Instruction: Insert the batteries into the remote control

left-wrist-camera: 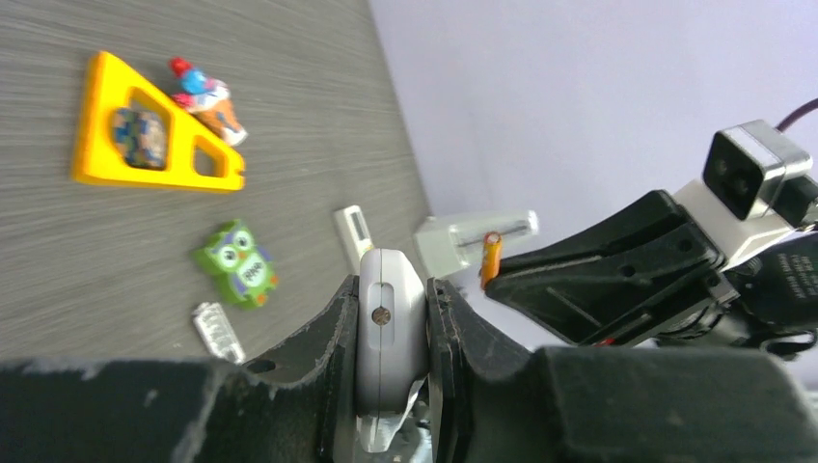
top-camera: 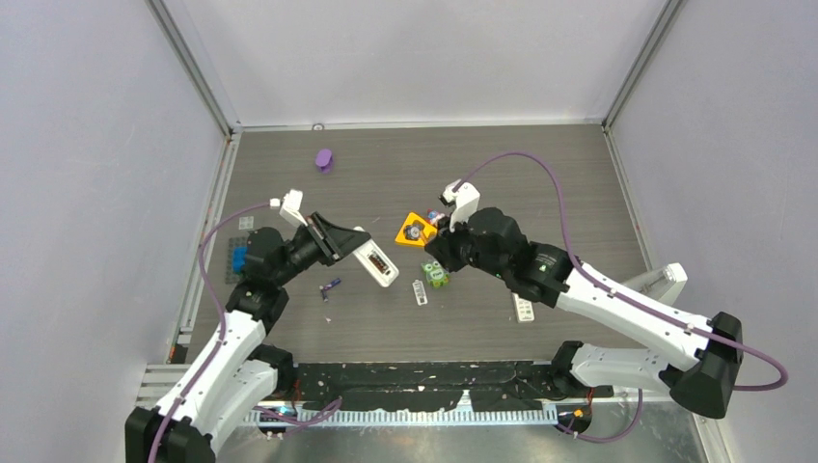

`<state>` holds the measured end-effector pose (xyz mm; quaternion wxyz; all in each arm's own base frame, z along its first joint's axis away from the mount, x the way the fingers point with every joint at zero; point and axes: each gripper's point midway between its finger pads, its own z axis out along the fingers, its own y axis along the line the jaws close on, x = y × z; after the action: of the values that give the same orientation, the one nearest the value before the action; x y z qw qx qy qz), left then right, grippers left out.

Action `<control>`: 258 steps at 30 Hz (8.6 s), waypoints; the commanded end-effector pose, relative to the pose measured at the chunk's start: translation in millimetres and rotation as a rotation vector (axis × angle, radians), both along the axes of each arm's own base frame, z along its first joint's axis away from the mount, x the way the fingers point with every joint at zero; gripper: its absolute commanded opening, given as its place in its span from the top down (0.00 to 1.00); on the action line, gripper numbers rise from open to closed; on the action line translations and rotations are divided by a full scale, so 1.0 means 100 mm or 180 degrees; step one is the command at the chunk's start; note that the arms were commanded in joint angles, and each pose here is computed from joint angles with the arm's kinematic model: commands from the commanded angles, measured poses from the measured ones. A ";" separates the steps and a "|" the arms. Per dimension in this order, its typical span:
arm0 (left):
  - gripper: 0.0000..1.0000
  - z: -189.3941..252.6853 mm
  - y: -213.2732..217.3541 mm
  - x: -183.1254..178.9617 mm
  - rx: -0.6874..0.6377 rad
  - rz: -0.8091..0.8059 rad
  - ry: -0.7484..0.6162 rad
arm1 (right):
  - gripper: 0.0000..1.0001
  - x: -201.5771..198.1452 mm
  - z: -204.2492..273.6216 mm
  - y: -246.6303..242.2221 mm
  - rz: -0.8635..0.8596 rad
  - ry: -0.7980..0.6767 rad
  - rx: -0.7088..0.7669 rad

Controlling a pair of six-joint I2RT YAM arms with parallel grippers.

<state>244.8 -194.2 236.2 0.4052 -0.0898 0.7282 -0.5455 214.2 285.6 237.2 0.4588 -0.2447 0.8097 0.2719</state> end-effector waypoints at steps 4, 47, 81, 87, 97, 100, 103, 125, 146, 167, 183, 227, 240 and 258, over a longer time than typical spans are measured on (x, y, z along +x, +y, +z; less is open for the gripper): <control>1.00 0.62 -0.15 -0.17 -0.0688 -0.0435 -0.0447 | 0.95 -0.45 0.33 0.30 0.0845 -0.0170 -0.0354; 1.00 0.57 -0.14 -0.16 -0.1149 -0.0407 -0.0013 | 0.49 -0.42 0.95 0.50 0.0233 -0.0283 -0.0205; 1.00 1.11 -0.02 -0.22 -0.1832 -0.0395 -0.0220 | 0.36 -0.45 0.92 0.41 -0.0367 0.0311 0.1261; 1.00 1.06 -0.03 -0.21 -0.1805 -0.0404 -0.0190 | 0.38 -0.42 0.87 0.44 -0.0405 0.0337 0.1224; 1.00 1.04 -0.07 -0.26 -0.1728 -0.0495 -0.0216 | 0.41 -0.34 0.77 0.46 -0.0487 0.0408 0.1171; 1.00 1.02 -0.09 -0.27 -0.1692 -0.0539 -0.0214 | 0.41 -0.33 0.72 0.47 -0.0492 0.0443 0.1147; 1.00 0.99 -0.10 -0.27 -0.1689 -0.0530 -0.0200 | 0.41 -0.33 0.70 0.48 -0.0479 0.0473 0.1141; 1.00 1.06 -0.16 -0.33 -0.1600 -0.0661 -0.0335 | 0.41 -0.26 0.61 0.57 -0.0473 0.0637 0.1058; 1.00 1.05 -0.27 -0.42 -0.0787 -0.0673 -0.0871 | 0.41 -0.13 0.32 0.55 -0.0620 0.0883 0.0630; 1.00 -0.42 -0.13 0.00 0.0099 0.0122 0.0100 | 0.20 -0.12 -0.30 0.08 -0.0533 0.0537 -0.0079; 1.00 -1.37 -0.11 -0.05 0.0317 0.0601 0.0342 | 0.48 0.01 -1.77 0.21 -0.0643 0.1310 -0.1143; 0.23 -2.19 0.10 -0.51 0.0866 0.1354 0.1038 | 0.49 0.35 -1.92 0.35 -0.0726 0.1121 -0.1343; 0.12 -2.31 0.39 -0.73 0.1367 0.1623 0.1673 | 0.50 0.52 -2.14 0.41 -0.0586 0.1184 -0.1594; 0.16 -1.49 0.31 -0.50 0.1205 0.1389 0.0597 | 0.72 0.66 -1.49 0.40 -0.0862 0.1168 -0.0842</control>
<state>180.6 -159.5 53.9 0.3810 -0.2912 0.8308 -0.2825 268.0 319.4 34.1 0.2556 -0.1859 0.9455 0.0776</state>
